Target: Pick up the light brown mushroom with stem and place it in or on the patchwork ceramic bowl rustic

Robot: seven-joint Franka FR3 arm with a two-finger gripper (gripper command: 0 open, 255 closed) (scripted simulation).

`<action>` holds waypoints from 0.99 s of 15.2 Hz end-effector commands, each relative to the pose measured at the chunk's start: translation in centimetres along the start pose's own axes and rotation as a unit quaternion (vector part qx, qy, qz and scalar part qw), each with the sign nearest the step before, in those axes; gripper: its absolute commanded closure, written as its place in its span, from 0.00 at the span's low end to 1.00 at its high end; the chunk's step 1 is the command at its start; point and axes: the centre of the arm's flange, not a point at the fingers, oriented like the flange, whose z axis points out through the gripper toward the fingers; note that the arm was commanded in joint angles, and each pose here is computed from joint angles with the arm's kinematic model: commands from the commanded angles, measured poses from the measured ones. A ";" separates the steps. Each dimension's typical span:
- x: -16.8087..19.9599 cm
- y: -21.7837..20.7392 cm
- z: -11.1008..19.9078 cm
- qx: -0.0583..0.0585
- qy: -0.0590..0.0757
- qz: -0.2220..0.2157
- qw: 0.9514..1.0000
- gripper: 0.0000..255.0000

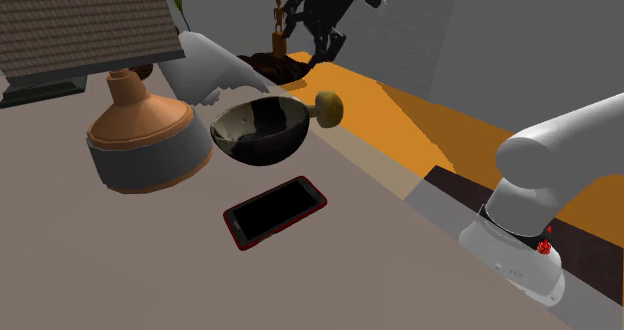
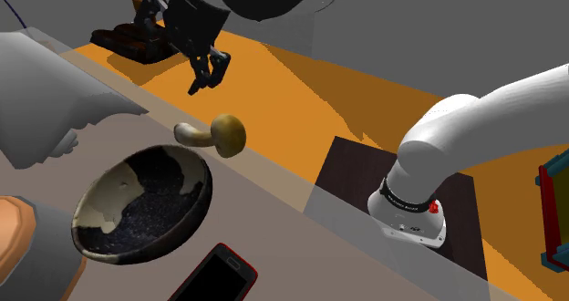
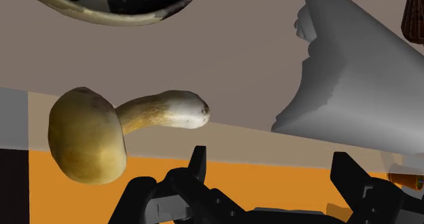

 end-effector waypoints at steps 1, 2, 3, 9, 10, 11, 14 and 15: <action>-0.1 -0.1 1.1 0.001 0.000 0.002 1.000 0.00; -0.1 -0.1 1.6 0.001 0.000 0.002 1.000 0.00; -0.1 -0.1 2.1 0.001 0.000 0.002 1.000 0.00; -0.1 -0.1 3.0 0.001 0.000 0.002 1.000 0.00; -0.1 -0.1 3.0 0.001 0.000 0.002 1.000 0.00; -0.1 -0.1 3.0 0.001 0.000 0.002 1.000 0.00; -0.1 -0.1 2.9 0.001 0.000 0.002 1.000 1.00; -0.1 -0.1 2.9 0.001 0.000 0.002 1.000 1.00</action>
